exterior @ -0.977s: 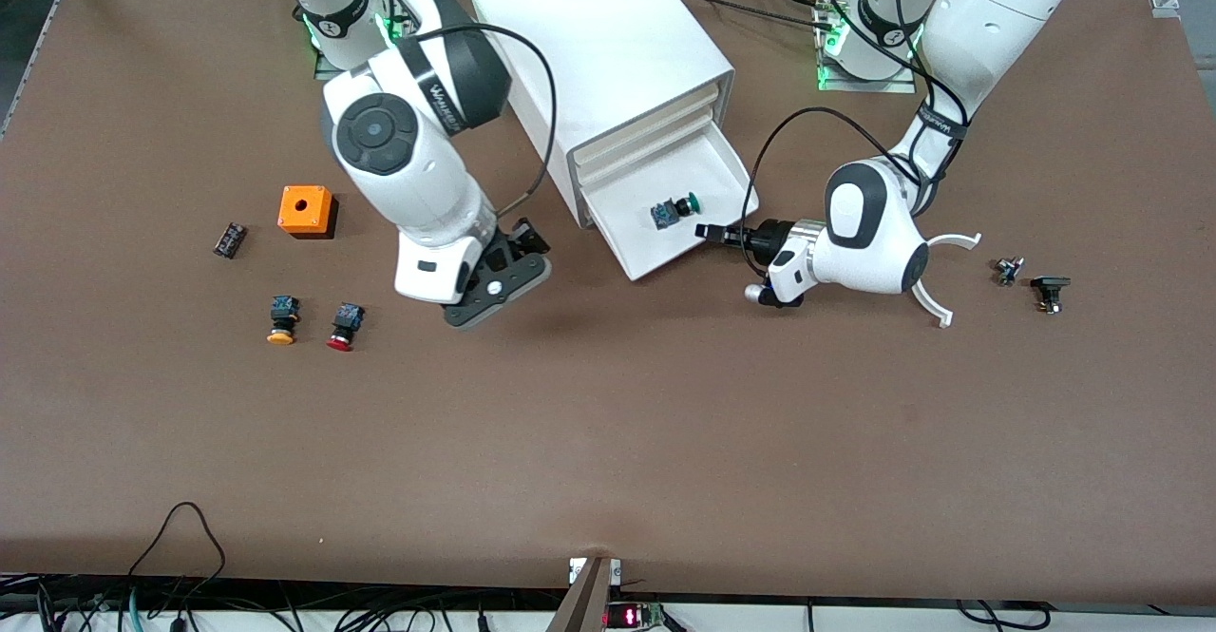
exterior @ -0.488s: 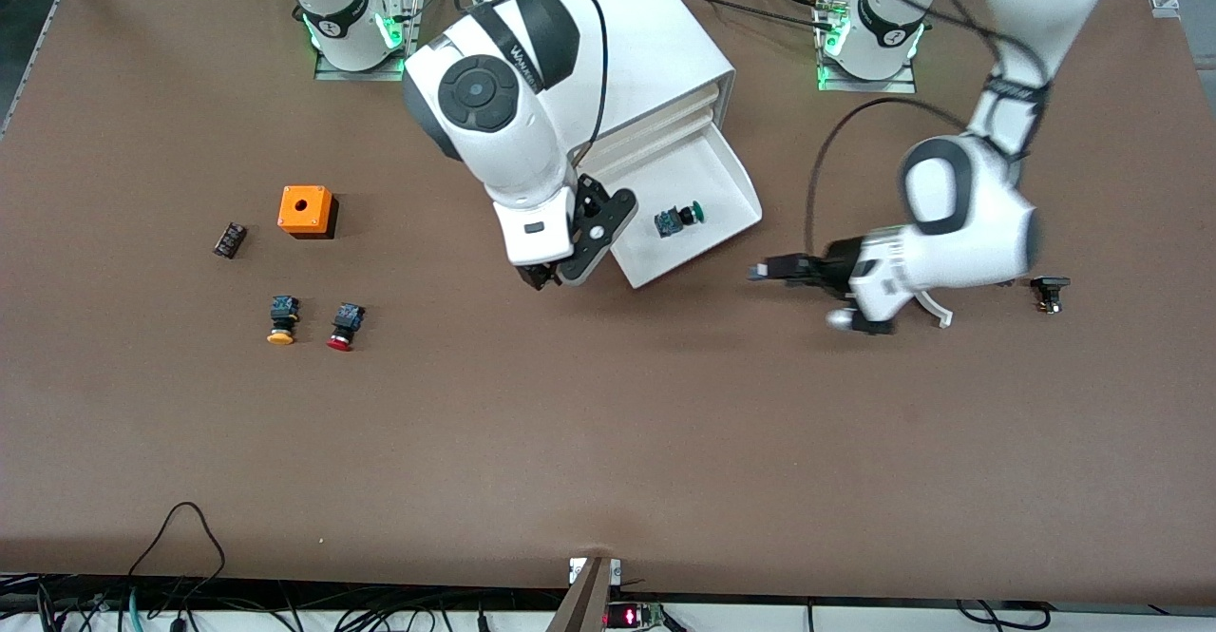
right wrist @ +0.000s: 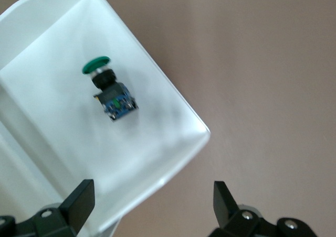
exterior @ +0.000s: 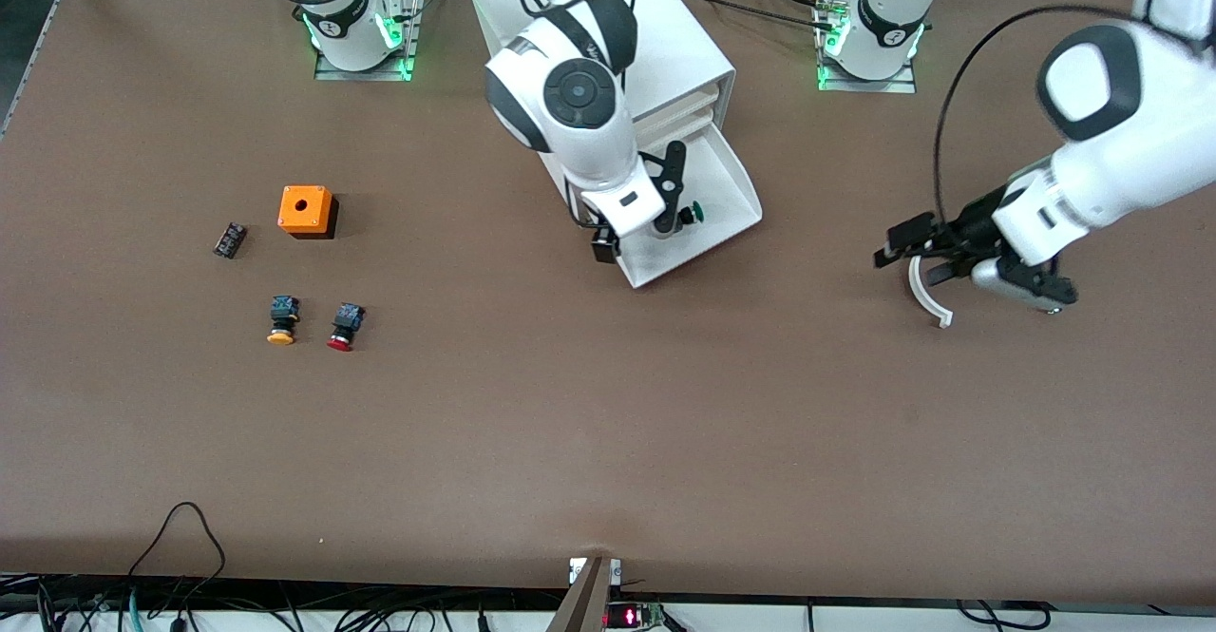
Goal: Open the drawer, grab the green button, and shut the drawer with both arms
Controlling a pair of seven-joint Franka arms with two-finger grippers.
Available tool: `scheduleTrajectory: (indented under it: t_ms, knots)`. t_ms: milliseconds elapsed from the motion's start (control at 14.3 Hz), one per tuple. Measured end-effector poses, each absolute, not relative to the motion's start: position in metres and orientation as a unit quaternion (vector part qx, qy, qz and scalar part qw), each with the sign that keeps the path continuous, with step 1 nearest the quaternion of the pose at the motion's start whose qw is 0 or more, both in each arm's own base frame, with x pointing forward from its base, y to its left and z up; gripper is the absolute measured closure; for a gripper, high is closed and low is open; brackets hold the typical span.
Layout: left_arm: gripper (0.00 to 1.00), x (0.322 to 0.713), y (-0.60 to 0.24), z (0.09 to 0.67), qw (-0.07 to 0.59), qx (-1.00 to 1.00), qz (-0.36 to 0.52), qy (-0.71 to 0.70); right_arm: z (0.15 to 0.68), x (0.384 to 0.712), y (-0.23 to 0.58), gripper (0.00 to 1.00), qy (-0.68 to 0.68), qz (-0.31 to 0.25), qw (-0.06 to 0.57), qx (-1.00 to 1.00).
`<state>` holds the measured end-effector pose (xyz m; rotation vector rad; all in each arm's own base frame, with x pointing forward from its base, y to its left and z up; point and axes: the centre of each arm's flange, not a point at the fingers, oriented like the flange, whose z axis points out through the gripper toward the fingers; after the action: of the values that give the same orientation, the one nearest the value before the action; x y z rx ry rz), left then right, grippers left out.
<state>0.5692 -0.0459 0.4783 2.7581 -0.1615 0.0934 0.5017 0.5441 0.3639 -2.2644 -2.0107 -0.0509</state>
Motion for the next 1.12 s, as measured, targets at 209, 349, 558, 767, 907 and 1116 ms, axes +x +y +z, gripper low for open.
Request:
scheduleTrajectory:
  t_ms: [209,349,558,767,907,1116]
  knots:
    - [0.00,0.542,-0.002,0.530,0.116,0.991,0.007,-0.073,0.349,0.502,0.568,0.00,-0.690,-0.025,0.059,-0.721]
    - [0.00,0.529,-0.002,0.556,0.066,0.995,-0.008,-0.077,0.336,0.495,0.579,0.00,-0.709,-0.022,0.047,-0.703]
    - [0.00,0.514,-0.046,0.575,0.004,0.999,-0.021,-0.044,0.316,0.484,0.590,0.00,-0.736,-0.014,0.034,-0.676]
    - [0.00,0.510,-0.062,0.574,-0.017,0.999,-0.026,-0.027,0.299,0.476,0.598,0.00,-0.745,-0.008,0.033,-0.667]
    - [0.00,0.511,-0.052,0.573,-0.017,0.999,-0.027,-0.018,0.288,0.473,0.601,0.00,-0.747,-0.006,0.034,-0.664]
    - [0.00,0.513,-0.046,0.572,-0.034,0.999,-0.026,-0.017,0.275,0.467,0.606,0.00,-0.752,-0.004,0.030,-0.658]
